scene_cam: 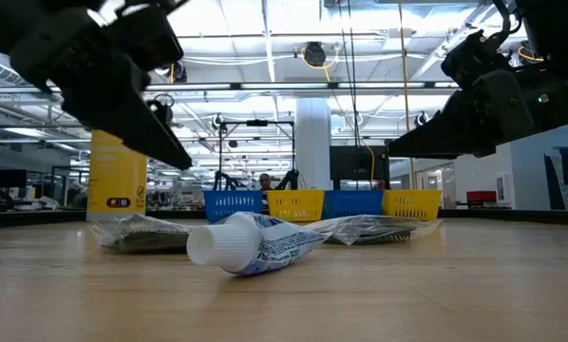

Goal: Pick & Place Travel size toiletries
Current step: Put the black comb into the left blue bin

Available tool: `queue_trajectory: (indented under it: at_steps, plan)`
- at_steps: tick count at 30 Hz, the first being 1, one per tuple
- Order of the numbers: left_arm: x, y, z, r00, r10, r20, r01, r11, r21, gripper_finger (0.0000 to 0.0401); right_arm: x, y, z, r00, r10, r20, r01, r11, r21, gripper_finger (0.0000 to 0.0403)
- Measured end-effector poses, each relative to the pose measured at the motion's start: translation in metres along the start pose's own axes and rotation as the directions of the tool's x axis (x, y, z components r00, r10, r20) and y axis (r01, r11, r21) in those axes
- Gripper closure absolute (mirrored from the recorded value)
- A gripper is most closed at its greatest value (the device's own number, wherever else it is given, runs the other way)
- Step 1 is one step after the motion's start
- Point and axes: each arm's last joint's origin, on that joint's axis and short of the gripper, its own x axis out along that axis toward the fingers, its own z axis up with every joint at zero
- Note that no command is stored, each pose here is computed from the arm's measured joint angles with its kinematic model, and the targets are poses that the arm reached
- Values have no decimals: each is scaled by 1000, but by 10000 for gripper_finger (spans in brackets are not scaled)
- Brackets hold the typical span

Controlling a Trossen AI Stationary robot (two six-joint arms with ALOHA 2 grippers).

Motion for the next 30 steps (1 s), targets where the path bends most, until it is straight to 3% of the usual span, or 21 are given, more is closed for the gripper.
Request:
queue_trajectory:
  at_steps: [5, 10, 14, 18, 27, 30]
  plan:
    - [26, 6, -8, 998, -46, -41, 46, 999, -10, 130, 0, 0, 0, 1000, -1, -2, 1, 1000, 3, 204]
    - [48, 15, -23, 993, -19, -112, 12, 998, -68, 130, 0, 0, -1, 1000, -1, -9, 1, 1000, 0, 204]
    - [54, 19, -26, 987, -77, -142, 66, 994, -84, 146, 0, 0, -2, 1000, -5, -14, 5, 1000, -4, 204]
    - [56, 20, -26, 982, -109, -155, 98, 992, -73, 203, 0, -1, -2, 1000, -7, -14, 7, 1000, -4, 204]
    - [56, 19, -24, 984, -120, -132, 120, 993, -4, 380, 0, -1, -2, 1000, -8, -19, 7, 1000, -8, 204]
    - [55, 19, -22, 987, -119, -110, 120, 993, 5, 391, 0, -1, -2, 1000, -7, -19, 7, 1000, -8, 204]
